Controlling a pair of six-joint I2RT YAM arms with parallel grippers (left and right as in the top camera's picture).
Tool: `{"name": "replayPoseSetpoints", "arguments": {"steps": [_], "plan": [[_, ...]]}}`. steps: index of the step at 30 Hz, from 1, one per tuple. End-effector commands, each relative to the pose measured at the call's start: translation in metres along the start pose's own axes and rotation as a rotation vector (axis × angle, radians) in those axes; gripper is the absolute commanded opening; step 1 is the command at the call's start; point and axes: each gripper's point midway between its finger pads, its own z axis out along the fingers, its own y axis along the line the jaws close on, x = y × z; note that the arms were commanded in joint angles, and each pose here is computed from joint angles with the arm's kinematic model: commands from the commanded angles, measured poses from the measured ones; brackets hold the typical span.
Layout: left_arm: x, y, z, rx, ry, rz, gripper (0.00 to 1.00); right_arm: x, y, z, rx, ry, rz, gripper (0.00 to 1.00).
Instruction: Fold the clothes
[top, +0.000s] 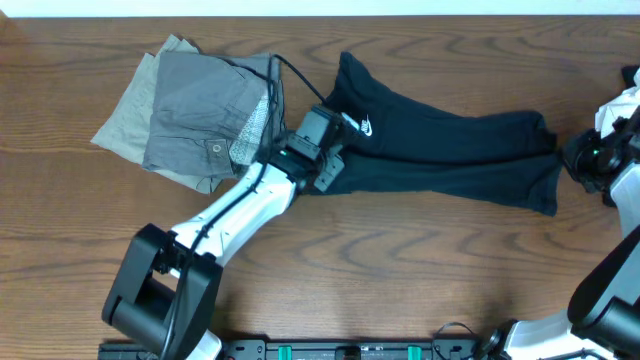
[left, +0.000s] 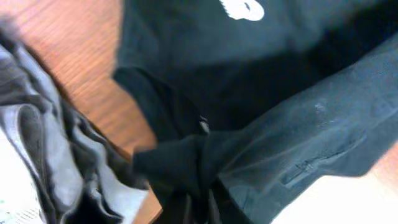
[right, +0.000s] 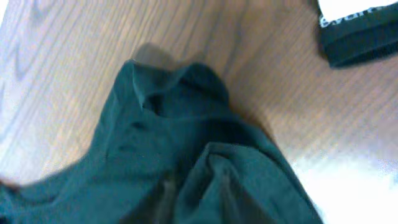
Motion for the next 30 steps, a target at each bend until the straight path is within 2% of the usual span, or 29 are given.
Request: {"name": "replayPoseSetpoints", "arguments": {"steps": [1,2,3,4,9,12,17,21,23,24,26,28,30], "plan": [[-0.001,0.019,0.003,-0.041,-0.004,-0.018,0.51,0.008,0.001,0.011,-0.002,0.03,-0.005,0.49],[0.001,0.022,0.003,-0.044,0.002,-0.027,0.77,0.009,-0.001,0.012,0.002,0.037,-0.018,0.53],[0.004,0.024,0.001,-0.045,0.013,-0.044,0.9,0.011,-0.004,0.012,0.01,0.048,-0.025,0.56],[0.007,0.026,0.0,-0.046,0.024,-0.065,0.93,0.014,-0.008,0.011,0.02,0.061,-0.024,0.56],[0.04,0.023,-0.009,-0.033,0.155,-0.175,0.98,0.037,-0.034,0.003,0.092,0.171,0.024,0.56],[0.056,0.011,-0.011,0.022,0.221,-0.205,0.99,0.055,-0.046,-0.002,0.138,0.246,0.001,0.52],[0.064,-0.002,-0.007,0.089,0.239,-0.212,0.99,0.069,-0.058,-0.004,0.21,0.285,-0.005,0.49],[0.073,-0.004,0.003,0.093,0.269,-0.213,0.98,0.079,-0.079,0.001,0.304,0.268,-0.028,0.56],[0.076,-0.006,0.01,0.095,0.281,-0.212,0.98,0.086,-0.081,0.007,0.29,0.268,-0.01,0.64],[0.077,-0.007,0.013,0.102,0.287,-0.213,0.95,0.09,-0.079,0.01,0.266,0.273,-0.007,0.64],[0.08,-0.012,0.02,0.126,0.295,-0.216,0.82,0.098,-0.078,0.015,0.231,0.284,-0.002,0.6],[0.083,-0.017,0.025,0.148,0.307,-0.219,0.67,0.102,-0.081,0.018,0.227,0.282,-0.002,0.51],[0.087,-0.018,0.028,0.151,0.321,-0.22,0.35,0.1,-0.084,0.018,0.24,0.272,-0.001,0.29]]}}
